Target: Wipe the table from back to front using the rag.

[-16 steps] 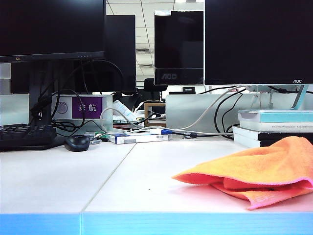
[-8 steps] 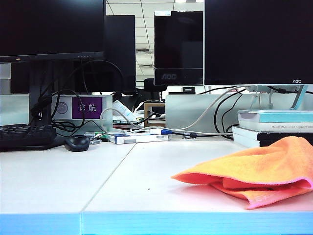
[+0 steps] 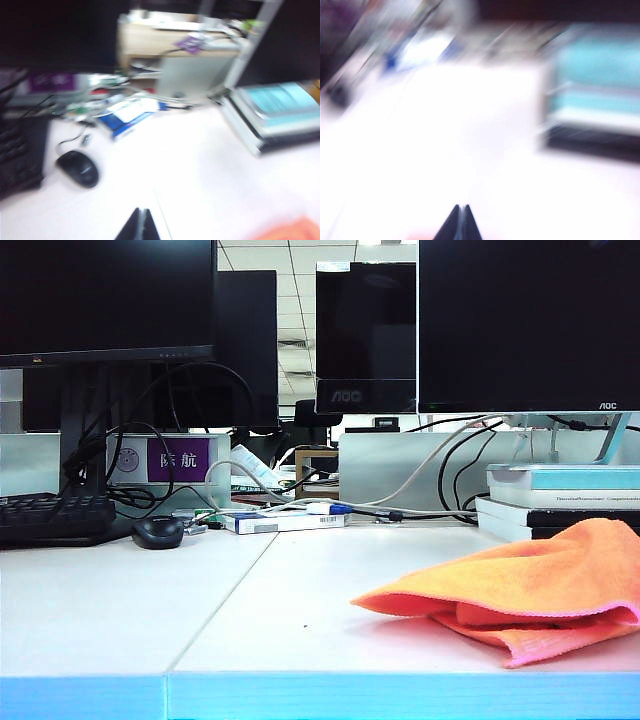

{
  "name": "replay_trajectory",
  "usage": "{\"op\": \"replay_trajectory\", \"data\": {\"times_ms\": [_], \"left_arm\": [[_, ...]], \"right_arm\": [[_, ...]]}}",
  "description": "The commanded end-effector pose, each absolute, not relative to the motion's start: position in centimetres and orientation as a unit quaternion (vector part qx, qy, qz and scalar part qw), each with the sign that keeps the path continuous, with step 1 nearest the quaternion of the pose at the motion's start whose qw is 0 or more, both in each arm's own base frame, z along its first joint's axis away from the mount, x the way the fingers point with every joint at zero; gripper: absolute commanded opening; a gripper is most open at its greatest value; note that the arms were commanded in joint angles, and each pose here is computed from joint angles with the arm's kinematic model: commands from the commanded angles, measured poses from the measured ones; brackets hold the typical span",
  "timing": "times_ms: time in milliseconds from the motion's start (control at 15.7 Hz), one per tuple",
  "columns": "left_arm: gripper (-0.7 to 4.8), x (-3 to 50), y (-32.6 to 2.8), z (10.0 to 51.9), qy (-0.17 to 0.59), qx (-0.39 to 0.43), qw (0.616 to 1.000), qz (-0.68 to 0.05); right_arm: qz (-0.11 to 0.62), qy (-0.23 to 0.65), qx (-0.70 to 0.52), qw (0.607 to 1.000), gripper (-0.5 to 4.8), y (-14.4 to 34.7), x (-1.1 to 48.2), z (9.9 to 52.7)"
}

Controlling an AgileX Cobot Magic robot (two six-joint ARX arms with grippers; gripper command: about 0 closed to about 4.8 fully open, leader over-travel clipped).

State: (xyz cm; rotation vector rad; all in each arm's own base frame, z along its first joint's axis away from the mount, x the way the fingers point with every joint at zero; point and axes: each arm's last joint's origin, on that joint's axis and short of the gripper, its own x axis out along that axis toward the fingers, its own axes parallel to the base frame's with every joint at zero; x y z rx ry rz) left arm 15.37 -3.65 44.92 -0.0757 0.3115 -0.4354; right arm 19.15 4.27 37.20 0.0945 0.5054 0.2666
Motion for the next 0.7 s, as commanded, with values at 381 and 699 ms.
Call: {"op": "replay_trajectory", "data": {"times_ms": [381, 699], "left_arm": [[-0.06, 16.1, -9.6, 43.2, 0.183, 0.092, 0.898, -0.389], [0.75, 16.2, -10.6, 43.1, 0.190, 0.079, 0.887, -0.414]], "right_arm": [[0.239, 0.507, -0.079, 0.824, -0.01, 10.4, 19.6, 31.5], [0.252, 0.585, -0.109, 0.763, 2.32, 11.0, 20.6, 29.0]]}}
